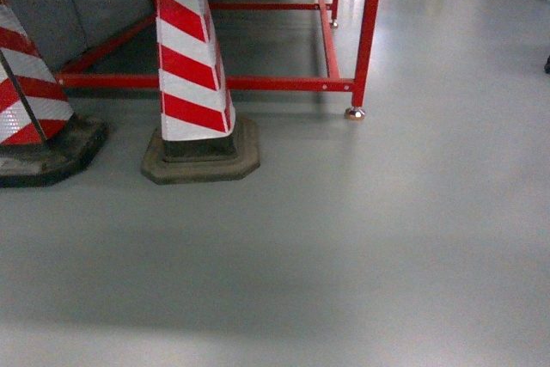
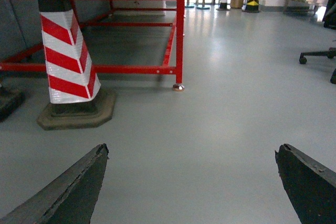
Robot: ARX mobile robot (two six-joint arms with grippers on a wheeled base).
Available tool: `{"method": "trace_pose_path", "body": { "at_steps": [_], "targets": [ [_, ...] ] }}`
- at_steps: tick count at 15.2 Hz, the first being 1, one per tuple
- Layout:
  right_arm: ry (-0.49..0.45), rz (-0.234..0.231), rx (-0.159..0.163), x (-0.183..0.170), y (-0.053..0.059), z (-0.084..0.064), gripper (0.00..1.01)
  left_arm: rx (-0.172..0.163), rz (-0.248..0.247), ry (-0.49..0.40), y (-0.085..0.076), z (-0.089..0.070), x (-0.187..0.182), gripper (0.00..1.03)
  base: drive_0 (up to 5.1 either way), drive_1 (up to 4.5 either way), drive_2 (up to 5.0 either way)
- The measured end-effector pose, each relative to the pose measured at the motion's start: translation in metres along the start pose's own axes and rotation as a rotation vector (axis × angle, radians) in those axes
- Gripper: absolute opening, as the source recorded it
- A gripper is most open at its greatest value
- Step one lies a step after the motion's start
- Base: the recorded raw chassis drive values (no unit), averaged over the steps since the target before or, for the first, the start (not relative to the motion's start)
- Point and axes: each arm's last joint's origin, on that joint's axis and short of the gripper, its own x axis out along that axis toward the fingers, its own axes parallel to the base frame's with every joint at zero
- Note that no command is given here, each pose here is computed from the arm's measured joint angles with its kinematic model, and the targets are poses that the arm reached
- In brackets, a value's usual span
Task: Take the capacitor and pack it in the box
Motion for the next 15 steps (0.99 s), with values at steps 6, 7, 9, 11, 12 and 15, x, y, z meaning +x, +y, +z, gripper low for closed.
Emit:
{"method": "trace_pose_path", "body": {
  "at_steps": [6,7,9,11,12,15],
  "targets": [
    [-0.005,0.0,0.0,0.0,0.0,0.0005,0.98,0.0,0.002,0.001,0.0001,-0.0001,0.0,0.44,-5.0,2.5,2.5],
    [-0.002,0.0,0.0,0.0,0.0,0.0001,0.98,0.0,0.0,-0.001,0.0,0.0001,0.0,0.44,-5.0,2.5,2.5],
    [-0.003,0.001,0.0,0.0,0.0,0.0003,0.98,0.0,0.005,0.0,0.0001,0.0,0.0,0.44,-2.5,1.24,1.2],
    [0.0,0.003,0.0,0.0,0.0001,-0.0001,0.98,0.0,0.003,0.0,0.0001,0.0,0.0,0.44,0.0,0.0,0.0],
    [-0.001,0.003,0.0,0.0,0.0001,0.0,0.98,0.0,0.003,0.0,0.0001,0.0,0.0,0.44,0.0,0.0,0.0],
    [-0.002,0.002,0.0,0.0,0.0001,0.0001,0.98,0.0,0.003,0.001,0.0001,-0.0001,0.0,0.44,0.0,0.0,0.0]
  ]
}}
